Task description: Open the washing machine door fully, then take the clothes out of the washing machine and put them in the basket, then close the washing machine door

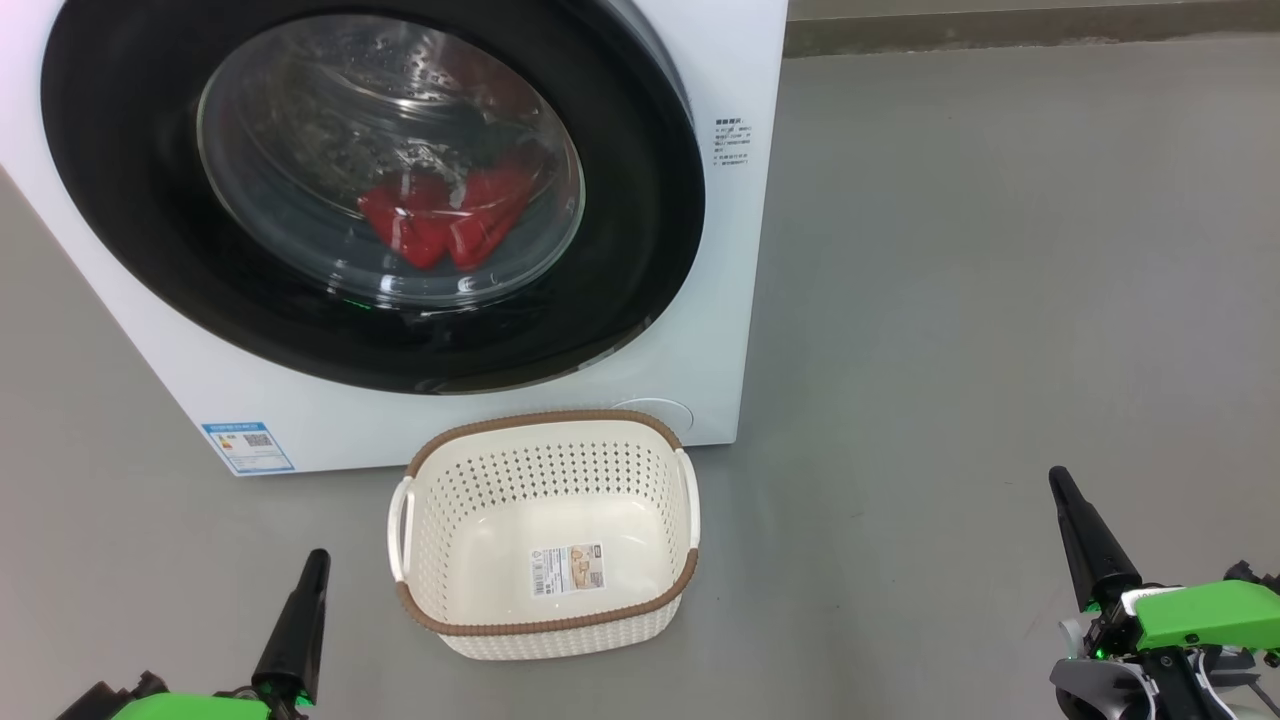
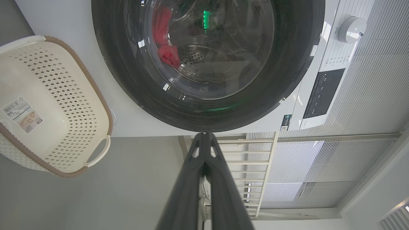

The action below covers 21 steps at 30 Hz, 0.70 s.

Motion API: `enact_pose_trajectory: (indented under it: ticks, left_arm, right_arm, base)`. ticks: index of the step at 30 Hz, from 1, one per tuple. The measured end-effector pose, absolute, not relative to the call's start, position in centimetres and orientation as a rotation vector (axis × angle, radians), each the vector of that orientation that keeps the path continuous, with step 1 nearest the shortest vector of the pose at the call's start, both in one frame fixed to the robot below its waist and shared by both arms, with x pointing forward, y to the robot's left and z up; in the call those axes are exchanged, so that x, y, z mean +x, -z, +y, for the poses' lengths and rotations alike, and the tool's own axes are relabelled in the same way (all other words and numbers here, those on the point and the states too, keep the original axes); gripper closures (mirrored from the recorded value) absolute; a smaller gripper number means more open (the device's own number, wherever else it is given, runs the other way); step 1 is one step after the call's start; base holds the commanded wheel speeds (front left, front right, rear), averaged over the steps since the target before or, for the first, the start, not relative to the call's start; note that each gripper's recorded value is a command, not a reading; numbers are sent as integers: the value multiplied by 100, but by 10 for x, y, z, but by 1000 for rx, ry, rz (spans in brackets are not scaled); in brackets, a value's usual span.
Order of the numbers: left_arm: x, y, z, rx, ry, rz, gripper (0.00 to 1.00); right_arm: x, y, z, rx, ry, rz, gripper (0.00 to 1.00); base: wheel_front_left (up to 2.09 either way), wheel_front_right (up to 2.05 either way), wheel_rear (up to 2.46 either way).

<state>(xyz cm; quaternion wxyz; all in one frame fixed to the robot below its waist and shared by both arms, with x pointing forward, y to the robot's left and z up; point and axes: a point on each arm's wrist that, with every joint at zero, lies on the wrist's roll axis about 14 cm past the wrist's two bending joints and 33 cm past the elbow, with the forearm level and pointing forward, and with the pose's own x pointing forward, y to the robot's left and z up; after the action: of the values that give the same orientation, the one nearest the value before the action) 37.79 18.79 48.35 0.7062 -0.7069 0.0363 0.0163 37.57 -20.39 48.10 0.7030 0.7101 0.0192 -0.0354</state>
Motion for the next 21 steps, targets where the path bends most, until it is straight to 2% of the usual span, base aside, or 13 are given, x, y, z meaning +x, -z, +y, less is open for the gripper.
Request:
enact_pose_trajectory:
  ticks: [21]
  left_arm:
    - [378, -483, 188, -1571, -36, 81, 100]
  right_arm:
    - [376, -481, -204, 1580, 79, 43, 100]
  base:
    - [0, 0, 0]
